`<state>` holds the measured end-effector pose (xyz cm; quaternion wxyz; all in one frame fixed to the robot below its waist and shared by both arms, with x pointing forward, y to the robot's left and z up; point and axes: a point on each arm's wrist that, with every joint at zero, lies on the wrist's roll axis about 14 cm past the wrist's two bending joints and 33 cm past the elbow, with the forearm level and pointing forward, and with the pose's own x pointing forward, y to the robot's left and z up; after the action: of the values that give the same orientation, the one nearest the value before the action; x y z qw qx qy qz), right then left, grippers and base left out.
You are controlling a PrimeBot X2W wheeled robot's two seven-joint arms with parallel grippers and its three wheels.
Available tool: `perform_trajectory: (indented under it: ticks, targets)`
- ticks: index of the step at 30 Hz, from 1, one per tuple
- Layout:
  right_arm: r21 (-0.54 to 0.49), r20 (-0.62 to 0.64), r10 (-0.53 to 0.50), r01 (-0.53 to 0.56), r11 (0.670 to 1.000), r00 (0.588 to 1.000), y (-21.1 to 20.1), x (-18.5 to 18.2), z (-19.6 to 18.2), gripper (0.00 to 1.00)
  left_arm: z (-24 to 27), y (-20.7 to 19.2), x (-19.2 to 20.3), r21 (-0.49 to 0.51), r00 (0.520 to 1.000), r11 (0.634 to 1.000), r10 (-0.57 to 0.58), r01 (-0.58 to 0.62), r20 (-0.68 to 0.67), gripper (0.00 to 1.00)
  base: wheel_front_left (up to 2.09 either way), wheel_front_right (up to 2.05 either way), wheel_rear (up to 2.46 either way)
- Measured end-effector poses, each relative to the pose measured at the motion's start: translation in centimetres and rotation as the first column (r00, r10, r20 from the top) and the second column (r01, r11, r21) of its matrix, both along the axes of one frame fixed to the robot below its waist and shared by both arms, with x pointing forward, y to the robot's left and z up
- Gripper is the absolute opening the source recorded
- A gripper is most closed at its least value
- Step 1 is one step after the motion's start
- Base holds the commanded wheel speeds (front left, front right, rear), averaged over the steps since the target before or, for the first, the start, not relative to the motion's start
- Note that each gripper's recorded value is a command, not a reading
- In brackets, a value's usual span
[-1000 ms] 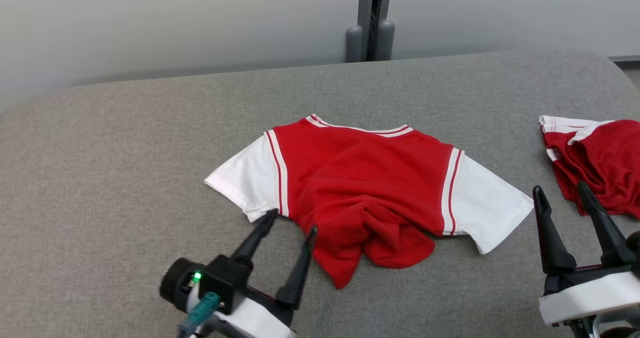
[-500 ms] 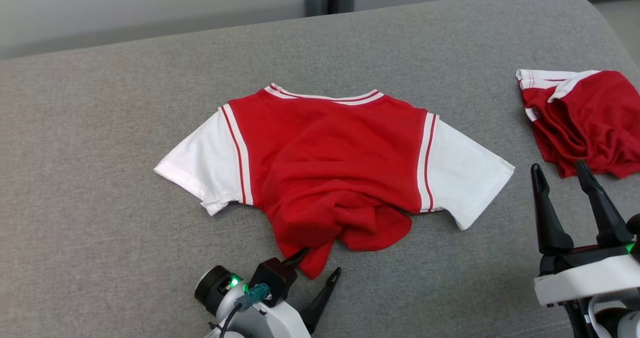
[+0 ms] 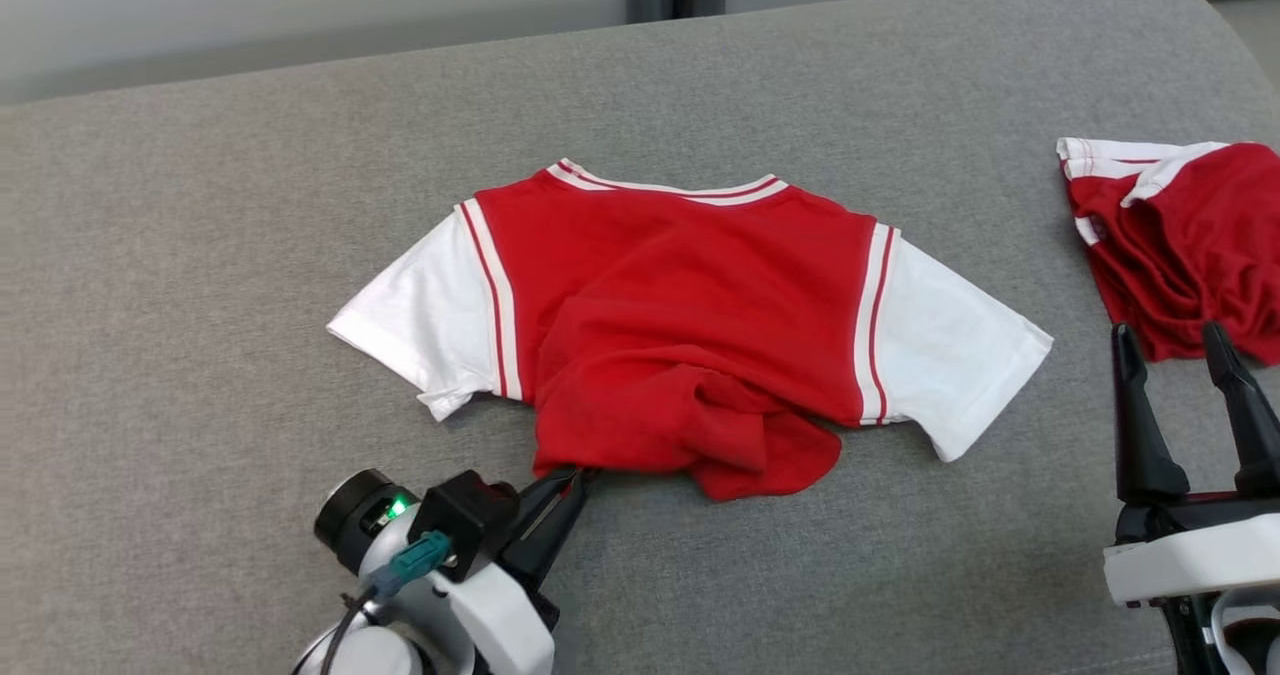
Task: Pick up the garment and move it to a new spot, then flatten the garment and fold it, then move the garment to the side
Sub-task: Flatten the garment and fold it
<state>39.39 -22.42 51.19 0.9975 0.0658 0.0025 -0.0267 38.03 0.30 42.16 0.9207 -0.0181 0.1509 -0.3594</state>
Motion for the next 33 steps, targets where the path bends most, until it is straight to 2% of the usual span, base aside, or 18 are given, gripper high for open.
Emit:
perform_trajectory:
  ticks: [4,11,19,21,23,24,26,32,33]
  targets:
    - [0.014,0.003,0.014,-0.014,1.0,1.0,0.5,0.3,0.0,1.0,4.4,2.3,-0.2,-0.047,0.998,0.998,0.035,-0.032,0.052,0.0,0.0,0.0,0.0]
    - [0.037,0.011,0.057,-0.058,0.998,0.998,2.1,1.2,0.0,1.0,12.2,7.9,-0.4,-0.04,0.976,0.989,0.145,-0.14,0.163,0.0,0.0,0.0,0.0]
    - [0.051,0.014,0.091,-0.092,0.994,0.996,3.3,1.9,0.0,1.0,15.8,11.3,-1.1,-0.024,0.97,0.984,0.178,-0.177,0.164,0.0,0.0,0.0,0.0]
    - [0.056,0.016,0.095,-0.096,0.994,0.995,3.4,2.1,0.1,1.0,15.0,12.3,-0.4,-0.049,0.972,0.977,0.213,-0.209,0.101,0.0,0.0,0.0,0.0]
    - [0.059,0.013,0.088,-0.089,0.994,0.996,3.2,2.0,-0.1,1.0,12.8,13.5,0.3,-0.006,0.969,0.97,0.245,-0.245,0.041,0.0,0.0,0.0,0.0]
    - [0.063,0.007,0.085,-0.085,0.994,0.996,3.1,2.0,-0.3,1.0,11.7,14.0,0.6,-0.02,0.964,0.964,0.267,-0.267,-0.003,0.0,0.0,0.0,0.0]
    - [0.065,0.001,0.078,-0.078,0.995,0.997,2.9,1.9,-0.5,1.0,8.7,14.4,0.7,-0.022,0.951,0.955,0.293,-0.296,-0.1,0.0,0.0,0.0,0.0]
    - [0.067,-0.019,0.057,-0.055,0.996,0.998,2.1,1.9,-1.2,1.0,1.6,15.8,1.0,-0.002,0.894,0.927,0.36,-0.374,-0.269,0.0,0.0,0.0,0.0]
    - [0.067,-0.023,0.053,-0.051,0.996,0.998,2.0,1.9,-1.3,1.0,0.8,15.9,1.0,-0.004,0.886,0.923,0.368,-0.385,-0.283,0.2,0.0,0.0,0.0]
